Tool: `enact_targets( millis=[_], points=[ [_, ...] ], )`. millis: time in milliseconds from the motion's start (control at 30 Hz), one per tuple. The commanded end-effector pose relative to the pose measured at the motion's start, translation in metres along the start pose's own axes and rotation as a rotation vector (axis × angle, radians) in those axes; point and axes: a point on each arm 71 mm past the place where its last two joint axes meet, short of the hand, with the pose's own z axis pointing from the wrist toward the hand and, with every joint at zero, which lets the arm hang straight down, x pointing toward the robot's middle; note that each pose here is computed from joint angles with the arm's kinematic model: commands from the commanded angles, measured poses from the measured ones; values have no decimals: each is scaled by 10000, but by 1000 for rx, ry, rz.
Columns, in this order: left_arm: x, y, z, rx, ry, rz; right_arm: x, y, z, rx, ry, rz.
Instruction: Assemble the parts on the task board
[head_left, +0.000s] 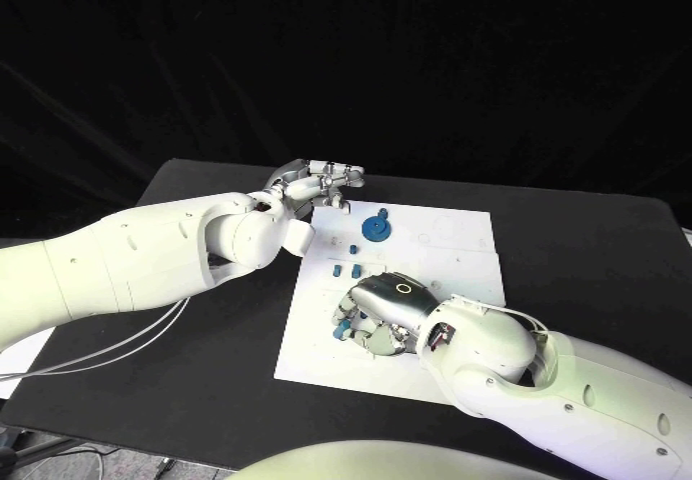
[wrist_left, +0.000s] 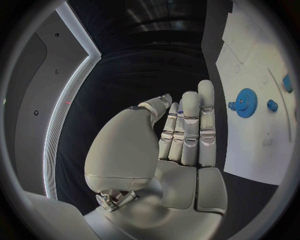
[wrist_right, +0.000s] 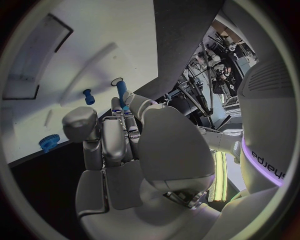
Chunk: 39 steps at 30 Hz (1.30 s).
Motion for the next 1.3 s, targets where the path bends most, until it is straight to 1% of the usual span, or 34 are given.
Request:
enact_targets(
  millis=[33,500,800,900,1167,1300],
  points=[
    [17,-8,-1,5,19,-4,115,-27,-24,17,82,-32],
    [11,-8,-5,4,19,-5,99,21,-44,9,65,-41],
    [8,-7,-7,2,20,-5,71,12,-68,34,20,-82],
    [8,-6,-8,0,21,-5,63,15,-84,40,14,-92],
    [6,-6,-9,0,22,-5,70,16,-115,49,39,-109],
    [3,-7,-11,0,22,-5,70,19,-119,52,42,-113]
  ],
)
